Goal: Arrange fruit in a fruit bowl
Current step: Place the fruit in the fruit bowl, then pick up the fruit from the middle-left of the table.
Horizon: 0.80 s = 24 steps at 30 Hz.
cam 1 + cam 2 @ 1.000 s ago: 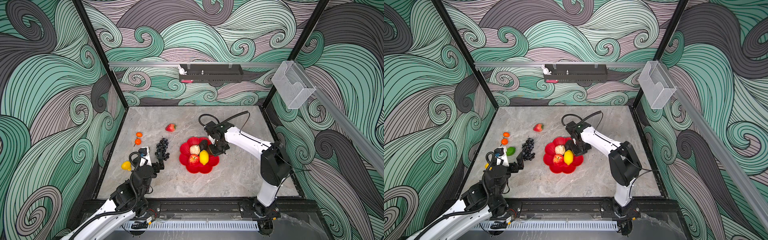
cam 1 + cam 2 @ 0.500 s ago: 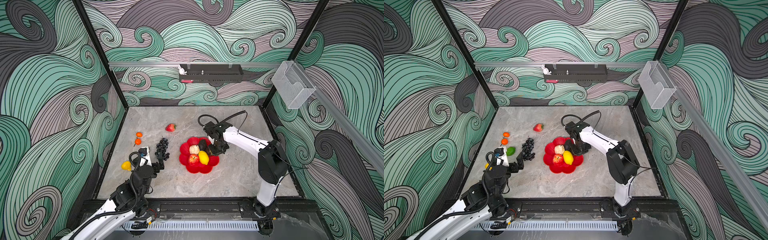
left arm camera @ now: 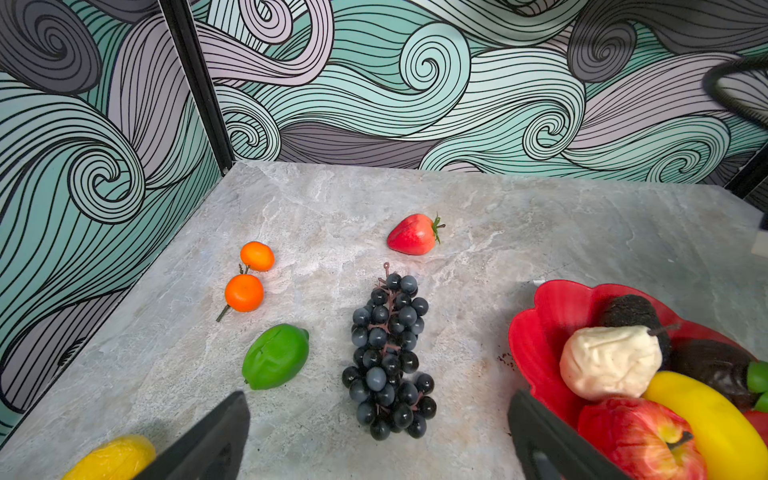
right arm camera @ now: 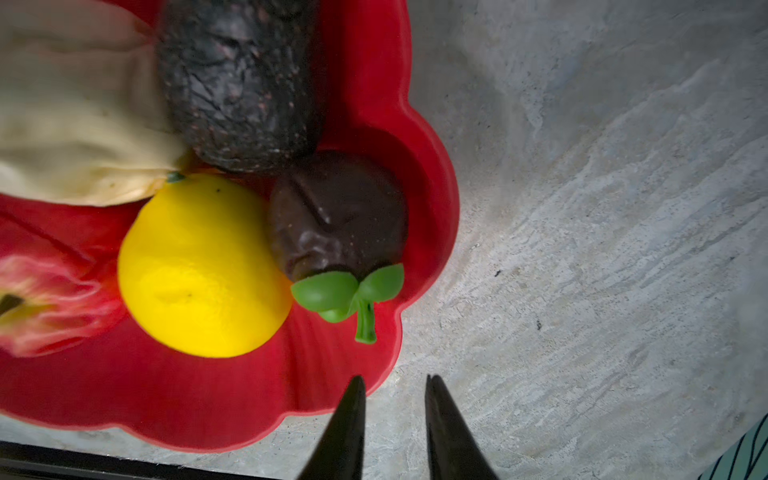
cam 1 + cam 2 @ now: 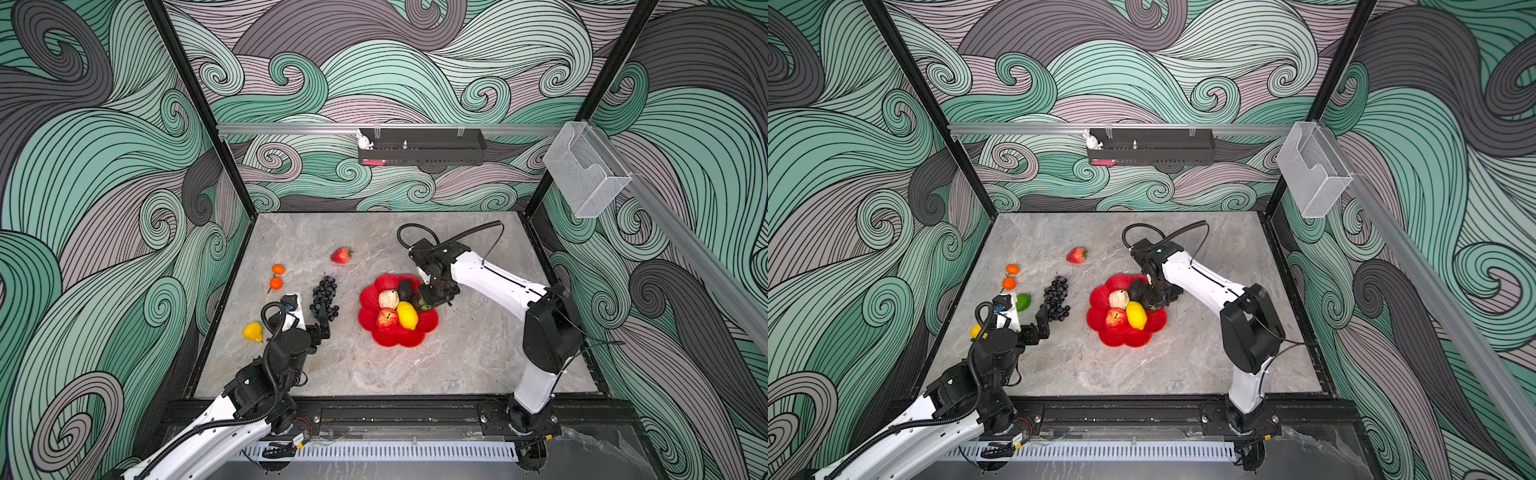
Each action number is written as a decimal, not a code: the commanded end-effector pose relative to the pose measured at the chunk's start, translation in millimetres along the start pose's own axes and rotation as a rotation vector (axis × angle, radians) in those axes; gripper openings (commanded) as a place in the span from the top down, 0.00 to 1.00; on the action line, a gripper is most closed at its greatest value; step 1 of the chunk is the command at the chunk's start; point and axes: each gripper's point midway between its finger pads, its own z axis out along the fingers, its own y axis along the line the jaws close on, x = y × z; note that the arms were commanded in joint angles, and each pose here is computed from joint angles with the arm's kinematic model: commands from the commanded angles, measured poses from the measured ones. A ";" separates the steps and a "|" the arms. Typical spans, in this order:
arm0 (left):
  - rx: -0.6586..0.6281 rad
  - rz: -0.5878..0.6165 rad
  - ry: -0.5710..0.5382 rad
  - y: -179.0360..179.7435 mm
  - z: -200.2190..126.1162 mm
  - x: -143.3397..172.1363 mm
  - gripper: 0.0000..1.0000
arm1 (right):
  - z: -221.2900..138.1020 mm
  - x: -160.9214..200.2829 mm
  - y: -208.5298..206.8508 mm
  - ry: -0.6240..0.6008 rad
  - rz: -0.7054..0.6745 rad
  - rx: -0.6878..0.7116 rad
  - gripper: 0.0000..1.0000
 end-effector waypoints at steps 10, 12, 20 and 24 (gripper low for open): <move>-0.064 0.012 0.089 -13.7 14.8 -13.5 0.02 | -112.9 9.5 -19.0 -0.591 0.103 -0.104 0.49; -0.059 0.012 0.131 -22.7 21.0 -13.9 0.02 | -114.7 15.5 -22.1 -0.662 0.141 -0.123 0.43; -0.233 0.024 0.343 -14.5 37.7 -14.5 0.02 | -97.7 38.6 -17.6 -0.793 0.242 -0.247 0.34; -0.413 -0.059 0.439 31.6 26.0 -10.8 0.01 | -84.0 49.8 -16.8 -0.804 0.275 -0.277 0.30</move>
